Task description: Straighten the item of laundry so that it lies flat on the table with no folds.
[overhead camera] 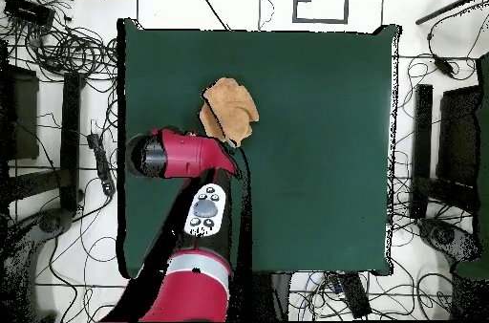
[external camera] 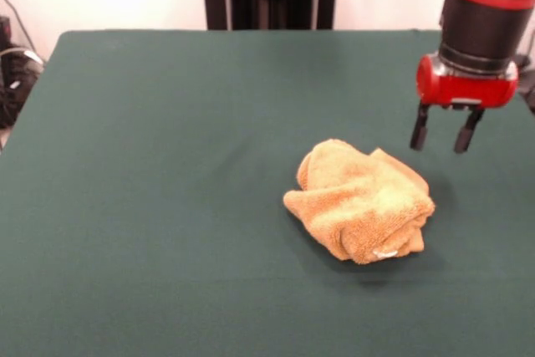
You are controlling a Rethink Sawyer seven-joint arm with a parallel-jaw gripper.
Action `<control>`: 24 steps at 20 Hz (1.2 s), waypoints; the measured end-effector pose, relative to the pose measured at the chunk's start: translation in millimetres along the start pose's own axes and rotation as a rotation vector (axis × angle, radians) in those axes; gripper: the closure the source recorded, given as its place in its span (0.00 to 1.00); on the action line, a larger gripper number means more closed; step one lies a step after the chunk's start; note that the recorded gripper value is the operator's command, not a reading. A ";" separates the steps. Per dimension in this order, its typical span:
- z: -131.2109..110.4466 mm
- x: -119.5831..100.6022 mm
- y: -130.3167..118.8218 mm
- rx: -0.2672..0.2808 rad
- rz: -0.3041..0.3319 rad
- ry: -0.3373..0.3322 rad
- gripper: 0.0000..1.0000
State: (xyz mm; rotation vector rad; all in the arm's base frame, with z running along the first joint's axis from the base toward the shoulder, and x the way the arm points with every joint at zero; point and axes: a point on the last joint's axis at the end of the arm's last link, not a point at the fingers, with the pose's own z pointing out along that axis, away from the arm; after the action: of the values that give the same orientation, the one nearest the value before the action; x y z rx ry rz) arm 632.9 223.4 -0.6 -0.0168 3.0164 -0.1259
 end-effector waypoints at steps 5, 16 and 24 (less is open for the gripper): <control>7.0 -16.3 -15.0 0.003 0.021 -0.015 0.00; 7.5 -51.4 -18.5 -0.003 0.023 -0.053 0.00; -1.0 -75.7 -24.5 -0.007 0.030 -0.083 0.00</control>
State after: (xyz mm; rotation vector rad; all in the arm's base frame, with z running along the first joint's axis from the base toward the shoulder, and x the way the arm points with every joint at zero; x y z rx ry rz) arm 708.0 200.3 11.6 0.0220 2.9330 -0.1090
